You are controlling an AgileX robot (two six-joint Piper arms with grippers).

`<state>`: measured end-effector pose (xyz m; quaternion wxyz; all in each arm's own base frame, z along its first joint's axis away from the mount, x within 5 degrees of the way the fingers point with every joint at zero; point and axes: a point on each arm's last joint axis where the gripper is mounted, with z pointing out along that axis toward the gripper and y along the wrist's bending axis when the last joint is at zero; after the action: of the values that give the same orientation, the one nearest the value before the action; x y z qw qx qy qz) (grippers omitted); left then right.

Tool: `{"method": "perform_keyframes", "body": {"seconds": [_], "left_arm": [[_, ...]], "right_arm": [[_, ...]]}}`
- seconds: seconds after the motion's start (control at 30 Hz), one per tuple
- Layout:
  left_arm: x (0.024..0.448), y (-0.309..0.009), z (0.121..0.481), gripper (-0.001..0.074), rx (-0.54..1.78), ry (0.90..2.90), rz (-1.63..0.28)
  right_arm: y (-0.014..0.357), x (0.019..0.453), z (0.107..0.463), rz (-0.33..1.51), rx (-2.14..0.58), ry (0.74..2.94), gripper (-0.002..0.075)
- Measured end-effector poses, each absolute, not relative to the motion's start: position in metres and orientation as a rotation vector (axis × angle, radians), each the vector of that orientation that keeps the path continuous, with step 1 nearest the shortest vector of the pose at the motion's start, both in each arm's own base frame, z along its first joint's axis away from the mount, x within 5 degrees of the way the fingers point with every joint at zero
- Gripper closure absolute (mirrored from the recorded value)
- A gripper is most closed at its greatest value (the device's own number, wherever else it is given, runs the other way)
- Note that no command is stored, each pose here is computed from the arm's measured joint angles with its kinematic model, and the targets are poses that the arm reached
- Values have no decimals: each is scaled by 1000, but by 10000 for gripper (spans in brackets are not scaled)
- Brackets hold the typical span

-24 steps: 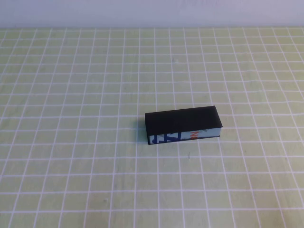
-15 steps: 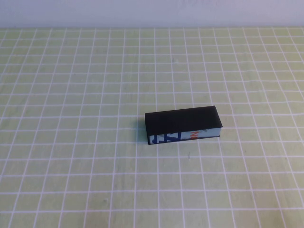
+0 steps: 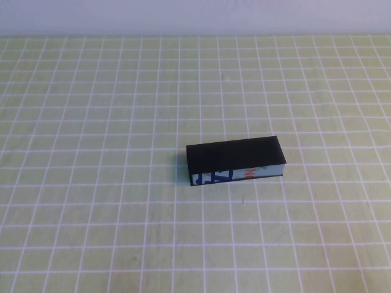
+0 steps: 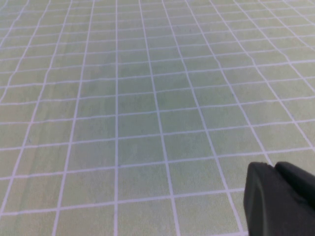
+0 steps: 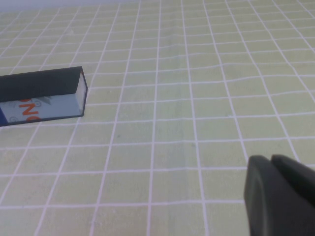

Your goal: Take glasses out of glasses case

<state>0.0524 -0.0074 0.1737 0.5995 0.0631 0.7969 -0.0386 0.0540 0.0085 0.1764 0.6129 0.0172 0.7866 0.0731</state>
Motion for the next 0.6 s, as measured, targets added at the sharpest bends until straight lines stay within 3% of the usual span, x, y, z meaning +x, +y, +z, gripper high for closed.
{"method": "perform_keyframes", "body": {"seconds": [0.6], "left_arm": [[52, -7, 174, 739, 146, 1848, -90]], "right_arm": [[8, 54, 177, 167, 41, 1808, 743]]}}
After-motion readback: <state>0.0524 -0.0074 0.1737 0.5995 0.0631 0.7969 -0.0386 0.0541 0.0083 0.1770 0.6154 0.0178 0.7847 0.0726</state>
